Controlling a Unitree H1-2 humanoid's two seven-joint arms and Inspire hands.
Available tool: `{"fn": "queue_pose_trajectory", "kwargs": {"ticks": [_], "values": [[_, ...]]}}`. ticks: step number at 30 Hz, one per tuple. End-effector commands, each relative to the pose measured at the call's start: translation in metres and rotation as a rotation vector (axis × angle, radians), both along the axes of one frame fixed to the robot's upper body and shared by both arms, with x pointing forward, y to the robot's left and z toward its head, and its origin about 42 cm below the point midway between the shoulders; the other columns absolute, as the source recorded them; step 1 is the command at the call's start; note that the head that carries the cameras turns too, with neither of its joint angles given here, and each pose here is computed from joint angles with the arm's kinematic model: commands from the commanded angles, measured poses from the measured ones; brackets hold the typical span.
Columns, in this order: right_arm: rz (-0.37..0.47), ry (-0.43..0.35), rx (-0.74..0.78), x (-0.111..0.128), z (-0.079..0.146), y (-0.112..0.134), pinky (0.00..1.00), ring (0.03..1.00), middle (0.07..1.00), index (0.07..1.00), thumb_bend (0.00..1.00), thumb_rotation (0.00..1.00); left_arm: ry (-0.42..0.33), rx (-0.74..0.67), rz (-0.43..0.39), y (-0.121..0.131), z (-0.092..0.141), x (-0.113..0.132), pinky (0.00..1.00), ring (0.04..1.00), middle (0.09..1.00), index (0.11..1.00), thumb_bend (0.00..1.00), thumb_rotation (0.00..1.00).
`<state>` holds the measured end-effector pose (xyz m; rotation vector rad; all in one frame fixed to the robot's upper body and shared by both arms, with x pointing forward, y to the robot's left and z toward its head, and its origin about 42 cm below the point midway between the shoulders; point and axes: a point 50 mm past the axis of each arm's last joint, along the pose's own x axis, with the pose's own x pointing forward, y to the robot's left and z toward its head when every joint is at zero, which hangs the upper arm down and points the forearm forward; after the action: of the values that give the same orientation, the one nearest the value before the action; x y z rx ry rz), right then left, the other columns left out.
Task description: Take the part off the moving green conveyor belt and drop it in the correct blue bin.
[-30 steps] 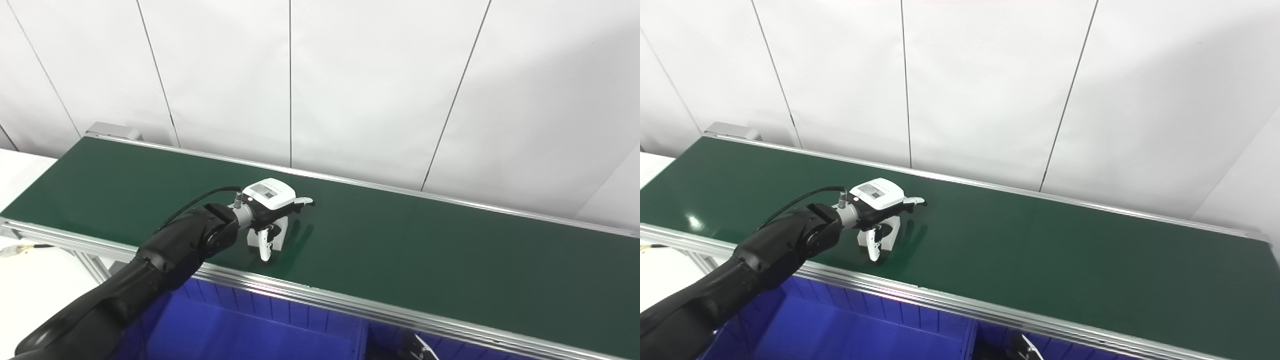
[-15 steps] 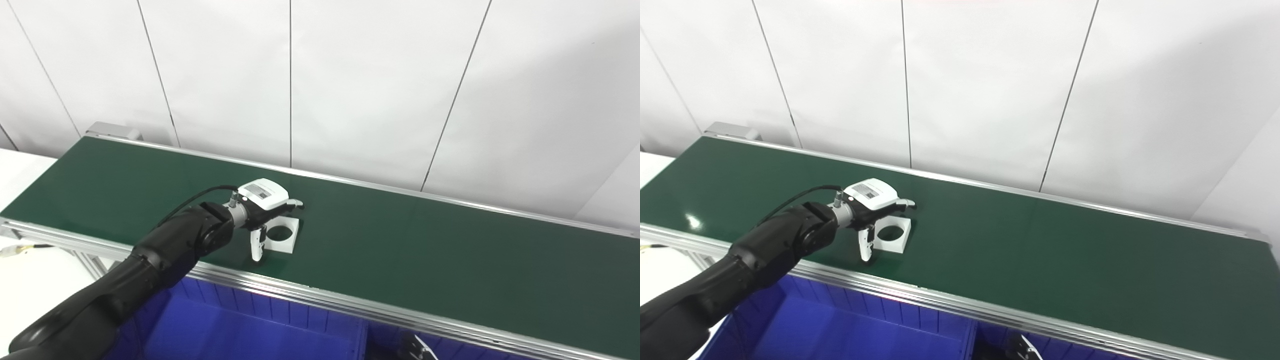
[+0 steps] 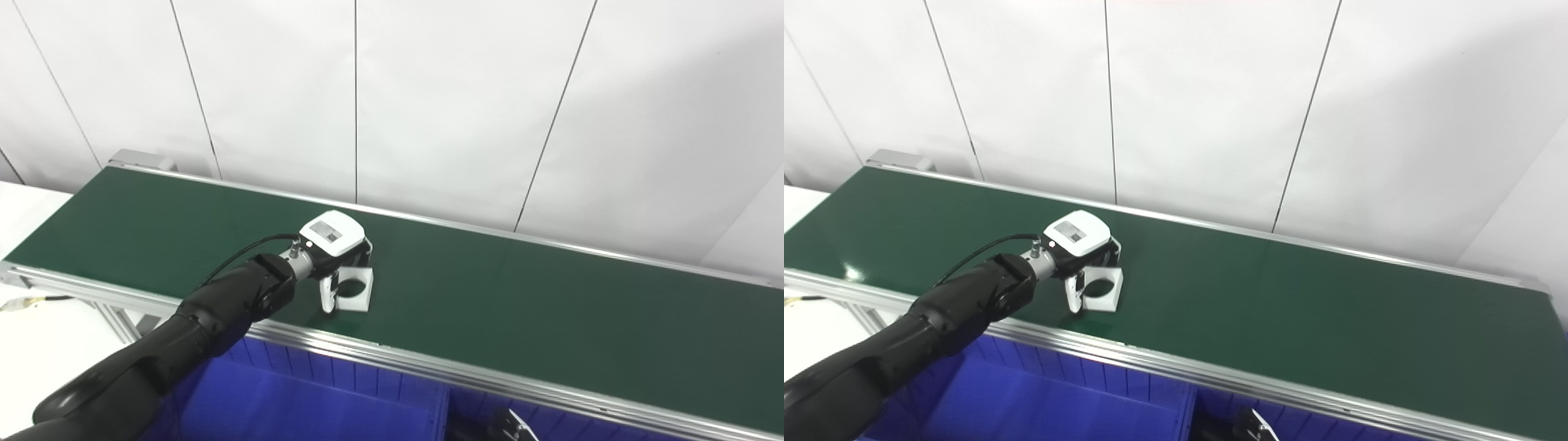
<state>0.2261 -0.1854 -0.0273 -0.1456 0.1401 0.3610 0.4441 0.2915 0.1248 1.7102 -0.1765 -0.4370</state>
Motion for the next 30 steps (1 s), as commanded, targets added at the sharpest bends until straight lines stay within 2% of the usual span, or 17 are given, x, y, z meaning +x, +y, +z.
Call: {"fn": "queue_pose_trajectory", "kwargs": {"ticks": [1, 5, 6, 10, 12, 15, 16, 20, 27, 30], "values": [[0.007, -0.064, 0.024, 0.006, 0.01, 0.005, 0.8, 0.844, 0.889, 0.89, 0.91, 0.98, -0.057, 0.051, 0.046, 0.018, 0.013, 0.009, 0.2, 0.269, 0.455, 0.491, 0.53, 0.0], [0.01, -0.063, 0.029, 0.006, 0.01, 0.006, 0.8, 0.844, 0.89, 0.892, 0.92, 0.98, -0.066, 0.045, 0.036, 0.016, 0.014, 0.01, 0.19, 0.262, 0.471, 0.484, 0.53, 0.0], [0.011, -0.063, 0.032, 0.006, 0.01, 0.006, 0.8, 0.845, 0.89, 0.893, 0.92, 0.98, -0.07, 0.046, 0.034, 0.015, 0.014, 0.01, 0.21, 0.283, 0.434, 0.494, 0.52, 0.0], [0.011, -0.061, 0.031, 0.006, 0.01, 0.006, 0.8, 0.846, 0.89, 0.894, 0.91, 0.98, -0.08, 0.039, 0.025, 0.014, 0.017, 0.011, 0.19, 0.264, 0.471, 0.485, 0.53, 0.0], [0.012, -0.062, 0.028, 0.006, 0.01, 0.006, 0.81, 0.848, 0.891, 0.896, 0.91, 0.99, -0.074, 0.05, 0.027, 0.013, 0.019, 0.012, 0.17, 0.244, 0.472, 0.485, 0.53, 0.0], [0.012, -0.064, 0.026, 0.006, 0.01, 0.006, 0.81, 0.849, 0.89, 0.896, 0.91, 0.99, -0.054, 0.045, 0.037, 0.012, 0.026, 0.012, 0.2, 0.276, 0.474, 0.486, 0.53, 0.0], [0.012, -0.064, 0.027, 0.006, 0.01, 0.006, 0.81, 0.848, 0.89, 0.895, 0.91, 0.99, -0.047, 0.041, 0.038, 0.01, 0.03, 0.012, 0.21, 0.292, 0.441, 0.5, 0.52, 0.0], [0.012, -0.063, 0.026, 0.006, 0.01, 0.005, 0.81, 0.849, 0.891, 0.896, 0.91, 0.99, -0.047, 0.022, 0.036, 0.005, 0.046, 0.008, 0.23, 0.311, 0.411, 0.512, 0.52, 0.0], [0.013, -0.062, 0.027, 0.007, 0.01, 0.005, 0.81, 0.85, 0.89, 0.899, 0.91, 1.0, -0.049, -0.047, 0.002, 0.003, 0.076, -0.006, 0.25, 0.337, 0.418, 0.516, 0.52, 0.0], [0.015, -0.064, 0.03, 0.008, 0.011, 0.005, 0.81, 0.851, 0.894, 0.899, 0.91, 0.99, -0.051, -0.058, -0.017, 0.002, 0.091, -0.014, 0.33, 0.413, 0.454, 0.505, 0.53, 0.0]]}}
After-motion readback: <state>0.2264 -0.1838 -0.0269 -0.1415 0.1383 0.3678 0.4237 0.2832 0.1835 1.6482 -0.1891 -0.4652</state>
